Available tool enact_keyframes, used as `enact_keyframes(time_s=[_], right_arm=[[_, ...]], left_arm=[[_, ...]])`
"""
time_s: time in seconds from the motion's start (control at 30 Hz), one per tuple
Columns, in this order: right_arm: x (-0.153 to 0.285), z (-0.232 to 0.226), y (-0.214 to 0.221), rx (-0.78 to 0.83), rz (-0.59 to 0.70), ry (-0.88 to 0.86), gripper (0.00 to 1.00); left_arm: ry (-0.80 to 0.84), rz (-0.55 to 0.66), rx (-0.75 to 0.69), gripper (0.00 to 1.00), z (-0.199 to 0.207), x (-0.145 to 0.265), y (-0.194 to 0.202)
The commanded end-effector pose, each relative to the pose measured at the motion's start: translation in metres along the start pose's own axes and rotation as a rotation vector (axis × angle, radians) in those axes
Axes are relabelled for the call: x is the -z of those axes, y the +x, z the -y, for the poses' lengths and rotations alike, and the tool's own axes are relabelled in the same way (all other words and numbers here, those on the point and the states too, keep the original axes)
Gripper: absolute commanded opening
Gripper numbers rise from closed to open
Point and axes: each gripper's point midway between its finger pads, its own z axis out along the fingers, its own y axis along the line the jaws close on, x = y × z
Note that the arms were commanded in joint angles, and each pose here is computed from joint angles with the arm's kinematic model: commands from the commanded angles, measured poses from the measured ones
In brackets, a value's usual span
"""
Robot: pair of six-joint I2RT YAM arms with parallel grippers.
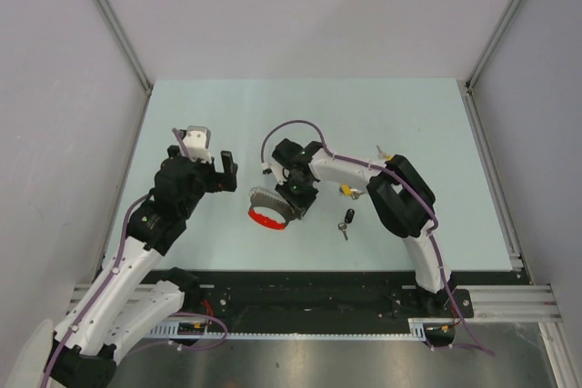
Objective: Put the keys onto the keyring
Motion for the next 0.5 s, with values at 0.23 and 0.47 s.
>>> enact_keyframes(time_s=[0.23,0.47], right_arm=[[0.021,-0.004,-0.02,0.034,0.064,0.014,0.0],[0.06,0.0,-0.035,0.077,0.178,0.147,0.0]], left_arm=[[0.016,0.021,-0.025,1.0,0.002,-0.003,-0.004],[0.024,0.033,-0.019,1.0,0.003,-0.002,-0.006]])
